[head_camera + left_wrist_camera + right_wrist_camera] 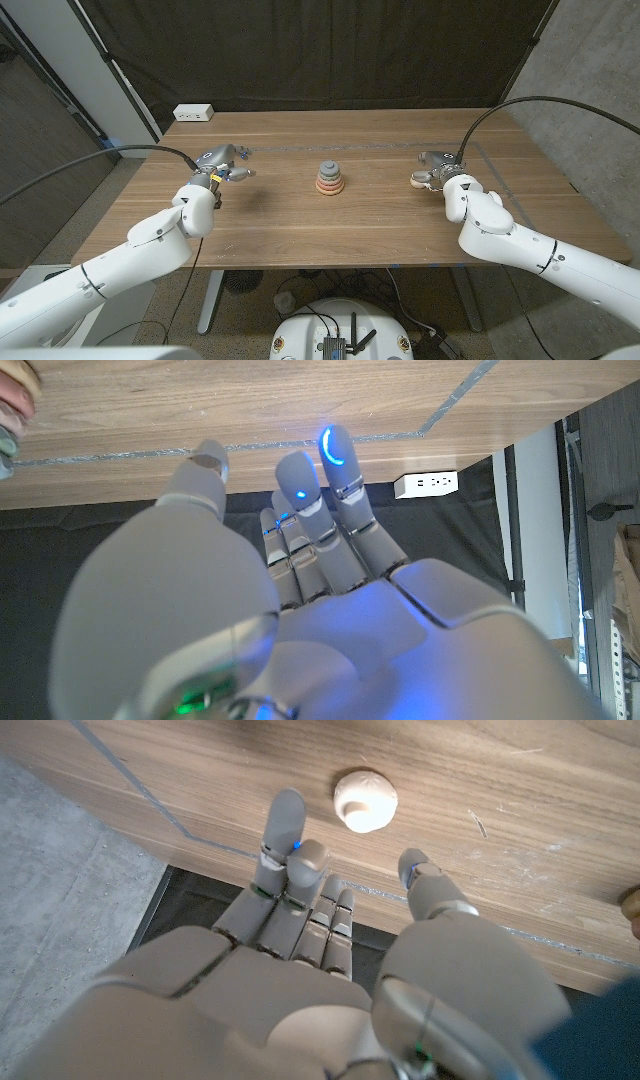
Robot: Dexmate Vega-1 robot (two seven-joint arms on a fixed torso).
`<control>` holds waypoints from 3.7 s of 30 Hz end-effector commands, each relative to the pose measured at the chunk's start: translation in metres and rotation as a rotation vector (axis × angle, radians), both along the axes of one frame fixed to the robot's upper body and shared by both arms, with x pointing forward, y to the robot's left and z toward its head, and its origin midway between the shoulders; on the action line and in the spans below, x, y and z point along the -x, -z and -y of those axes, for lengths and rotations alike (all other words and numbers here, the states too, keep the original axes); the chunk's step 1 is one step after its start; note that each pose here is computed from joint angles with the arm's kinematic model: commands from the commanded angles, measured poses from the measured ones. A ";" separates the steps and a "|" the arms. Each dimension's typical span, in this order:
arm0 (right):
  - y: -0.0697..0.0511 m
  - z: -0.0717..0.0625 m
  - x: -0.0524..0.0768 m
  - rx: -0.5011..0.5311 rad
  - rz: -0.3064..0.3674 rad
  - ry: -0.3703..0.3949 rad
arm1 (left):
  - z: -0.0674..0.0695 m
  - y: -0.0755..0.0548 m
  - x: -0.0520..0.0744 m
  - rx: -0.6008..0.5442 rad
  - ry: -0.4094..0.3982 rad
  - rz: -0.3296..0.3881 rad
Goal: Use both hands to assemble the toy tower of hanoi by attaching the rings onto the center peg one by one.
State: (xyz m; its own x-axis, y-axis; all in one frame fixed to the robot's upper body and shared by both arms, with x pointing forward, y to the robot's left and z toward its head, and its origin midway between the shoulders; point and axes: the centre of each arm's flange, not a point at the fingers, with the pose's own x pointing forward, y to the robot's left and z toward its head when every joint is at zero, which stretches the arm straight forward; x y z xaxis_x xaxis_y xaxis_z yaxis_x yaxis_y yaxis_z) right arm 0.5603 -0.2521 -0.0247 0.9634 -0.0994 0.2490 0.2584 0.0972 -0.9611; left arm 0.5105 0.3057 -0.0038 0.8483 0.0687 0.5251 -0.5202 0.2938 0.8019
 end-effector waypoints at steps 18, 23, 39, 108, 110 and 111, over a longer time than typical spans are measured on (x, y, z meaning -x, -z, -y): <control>0.011 0.003 -0.023 -0.003 -0.095 0.046 | -0.003 -0.001 0.003 -0.004 -0.009 0.001; 0.012 0.005 -0.025 -0.002 -0.103 0.058 | -0.002 -0.001 0.002 -0.005 -0.004 0.001; 0.018 0.006 -0.036 0.004 -0.150 0.085 | -0.003 -0.001 0.000 -0.005 -0.006 -0.006; 0.015 0.000 -0.025 0.015 -0.067 0.063 | -0.002 0.000 -0.001 -0.003 0.011 -0.016; 0.014 0.000 -0.023 0.012 -0.062 0.059 | -0.001 0.000 -0.001 -0.005 0.011 -0.017; 0.013 0.000 -0.022 0.010 -0.061 0.057 | -0.001 0.000 -0.001 -0.005 0.011 -0.016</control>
